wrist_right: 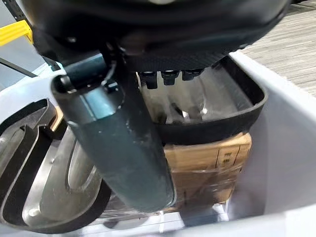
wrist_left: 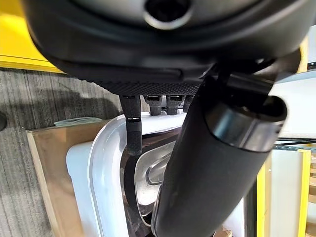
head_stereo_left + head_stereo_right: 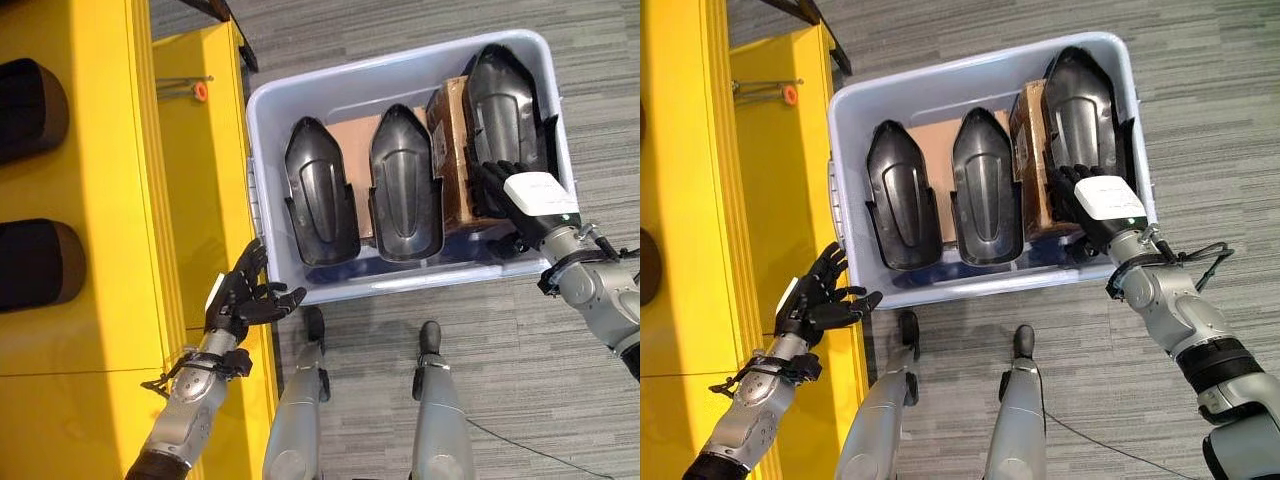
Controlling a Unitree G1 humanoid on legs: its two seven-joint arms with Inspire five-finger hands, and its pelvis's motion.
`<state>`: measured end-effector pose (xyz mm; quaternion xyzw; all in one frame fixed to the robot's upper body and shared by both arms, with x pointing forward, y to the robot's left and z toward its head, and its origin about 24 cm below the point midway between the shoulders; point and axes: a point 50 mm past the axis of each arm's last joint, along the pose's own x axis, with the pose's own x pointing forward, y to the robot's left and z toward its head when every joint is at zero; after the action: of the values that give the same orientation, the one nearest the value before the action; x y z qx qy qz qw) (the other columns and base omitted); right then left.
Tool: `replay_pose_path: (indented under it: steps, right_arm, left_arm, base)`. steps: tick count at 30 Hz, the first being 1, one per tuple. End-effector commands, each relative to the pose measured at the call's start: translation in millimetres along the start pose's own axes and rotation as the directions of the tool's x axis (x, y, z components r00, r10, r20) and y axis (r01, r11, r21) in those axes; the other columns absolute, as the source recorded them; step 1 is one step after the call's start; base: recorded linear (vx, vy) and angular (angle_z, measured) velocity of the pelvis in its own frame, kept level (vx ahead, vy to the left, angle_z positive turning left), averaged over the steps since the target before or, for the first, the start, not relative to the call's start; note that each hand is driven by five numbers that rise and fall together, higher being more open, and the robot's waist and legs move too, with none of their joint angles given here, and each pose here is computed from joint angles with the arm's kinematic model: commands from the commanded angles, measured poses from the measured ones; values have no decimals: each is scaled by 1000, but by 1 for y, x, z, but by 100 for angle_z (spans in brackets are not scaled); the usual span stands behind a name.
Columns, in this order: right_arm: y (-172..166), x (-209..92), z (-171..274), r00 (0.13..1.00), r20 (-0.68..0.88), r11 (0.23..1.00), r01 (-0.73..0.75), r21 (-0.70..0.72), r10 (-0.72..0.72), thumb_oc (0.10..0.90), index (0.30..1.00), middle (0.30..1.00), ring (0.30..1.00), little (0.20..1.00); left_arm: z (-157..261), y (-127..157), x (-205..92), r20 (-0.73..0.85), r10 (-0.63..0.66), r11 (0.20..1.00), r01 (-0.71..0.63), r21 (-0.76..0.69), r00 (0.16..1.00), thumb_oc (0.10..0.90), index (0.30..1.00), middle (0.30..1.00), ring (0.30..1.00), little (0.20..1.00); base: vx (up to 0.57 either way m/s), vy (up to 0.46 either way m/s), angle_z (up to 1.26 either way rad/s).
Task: Move parts from the plastic box to the shelf.
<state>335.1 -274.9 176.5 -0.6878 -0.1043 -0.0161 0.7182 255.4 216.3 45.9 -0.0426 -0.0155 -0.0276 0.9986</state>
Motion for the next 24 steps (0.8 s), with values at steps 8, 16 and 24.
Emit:
replay_pose_path:
  steps: [8,16,24]
  right_arm:
    - [-70,10,-41,957,-173,967,209,-147,-233,900,1000,1000,1000,1000]
    - [-66,16,-46,952,-217,970,185,-159,-217,900,1000,1000,1000,1000]
    - [-59,17,-45,960,-213,973,147,-176,-183,400,300,300,300,300]
  left_arm:
    - [-14,1,-11,-79,6,1000,-6,0,997,900,1000,1000,1000,1000]
    - [-11,-1,-7,-58,10,1000,-10,-7,998,900,1000,1000,1000,1000]
    - [-9,0,-7,-53,10,1000,-11,-7,999,900,1000,1000,1000,1000]
  base:
    - [-5,-2,1]
    - [-19,5,2]
    - [0,0,0]
